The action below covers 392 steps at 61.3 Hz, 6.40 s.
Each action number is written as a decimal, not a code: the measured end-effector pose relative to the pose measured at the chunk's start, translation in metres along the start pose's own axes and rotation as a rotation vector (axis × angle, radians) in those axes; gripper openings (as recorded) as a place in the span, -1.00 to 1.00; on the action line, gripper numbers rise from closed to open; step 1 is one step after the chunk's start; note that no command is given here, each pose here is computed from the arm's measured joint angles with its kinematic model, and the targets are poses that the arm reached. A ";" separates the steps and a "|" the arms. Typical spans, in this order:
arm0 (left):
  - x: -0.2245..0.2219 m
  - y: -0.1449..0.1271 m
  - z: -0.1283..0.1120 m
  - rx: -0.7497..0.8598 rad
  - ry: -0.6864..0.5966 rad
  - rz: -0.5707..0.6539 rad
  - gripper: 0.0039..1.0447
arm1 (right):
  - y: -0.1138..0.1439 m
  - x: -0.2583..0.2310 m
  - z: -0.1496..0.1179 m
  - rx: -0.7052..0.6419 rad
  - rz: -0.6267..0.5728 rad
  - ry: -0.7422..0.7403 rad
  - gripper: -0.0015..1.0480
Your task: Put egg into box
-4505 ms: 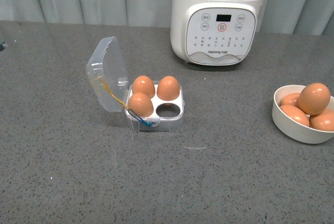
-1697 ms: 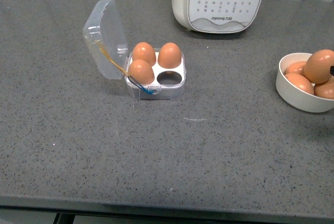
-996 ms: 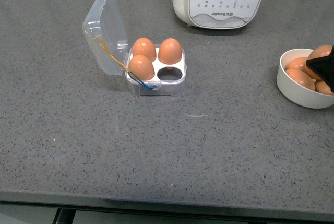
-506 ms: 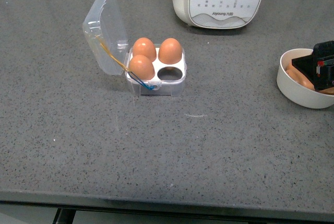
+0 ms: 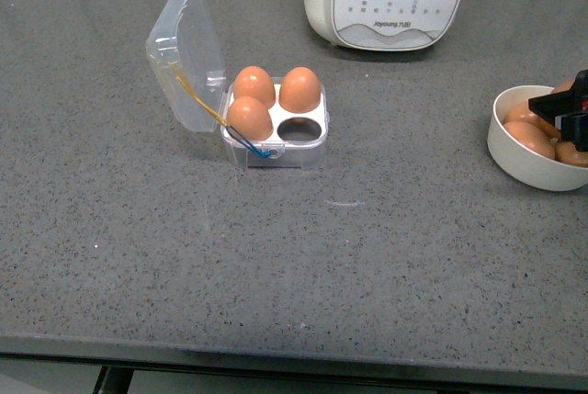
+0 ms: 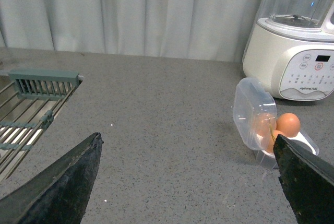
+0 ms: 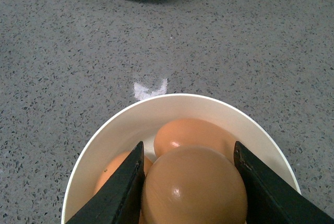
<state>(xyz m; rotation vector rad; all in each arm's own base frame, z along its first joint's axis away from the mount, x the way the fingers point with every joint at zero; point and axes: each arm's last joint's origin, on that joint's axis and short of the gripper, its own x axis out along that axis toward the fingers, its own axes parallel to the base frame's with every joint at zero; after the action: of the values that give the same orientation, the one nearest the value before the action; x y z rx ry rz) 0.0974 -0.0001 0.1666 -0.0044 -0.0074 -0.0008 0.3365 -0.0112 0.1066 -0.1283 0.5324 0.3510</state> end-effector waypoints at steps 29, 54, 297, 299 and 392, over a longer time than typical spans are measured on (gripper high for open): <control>0.000 0.000 0.000 0.000 0.000 0.000 0.88 | 0.062 -0.004 0.068 -0.032 0.189 -0.155 -0.18; 0.000 0.000 0.000 0.000 0.000 0.000 0.88 | 0.143 0.032 0.075 -0.071 0.400 -0.098 -0.18; 0.000 0.000 0.000 0.000 0.000 0.000 0.88 | 0.080 -0.184 -0.042 0.121 -0.355 -0.521 -0.98; 0.000 0.000 0.000 0.000 0.000 0.000 0.88 | 0.080 -0.185 -0.042 0.120 -0.354 -0.522 -0.98; 0.000 0.000 0.000 0.000 0.001 0.000 0.88 | 0.095 -0.219 -0.061 0.117 -0.350 -0.533 -0.64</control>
<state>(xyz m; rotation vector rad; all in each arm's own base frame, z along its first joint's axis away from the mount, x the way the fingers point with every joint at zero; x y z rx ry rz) 0.0974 -0.0001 0.1665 -0.0044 -0.0063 -0.0008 0.0976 0.0003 0.1654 -0.0101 -0.0025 0.0038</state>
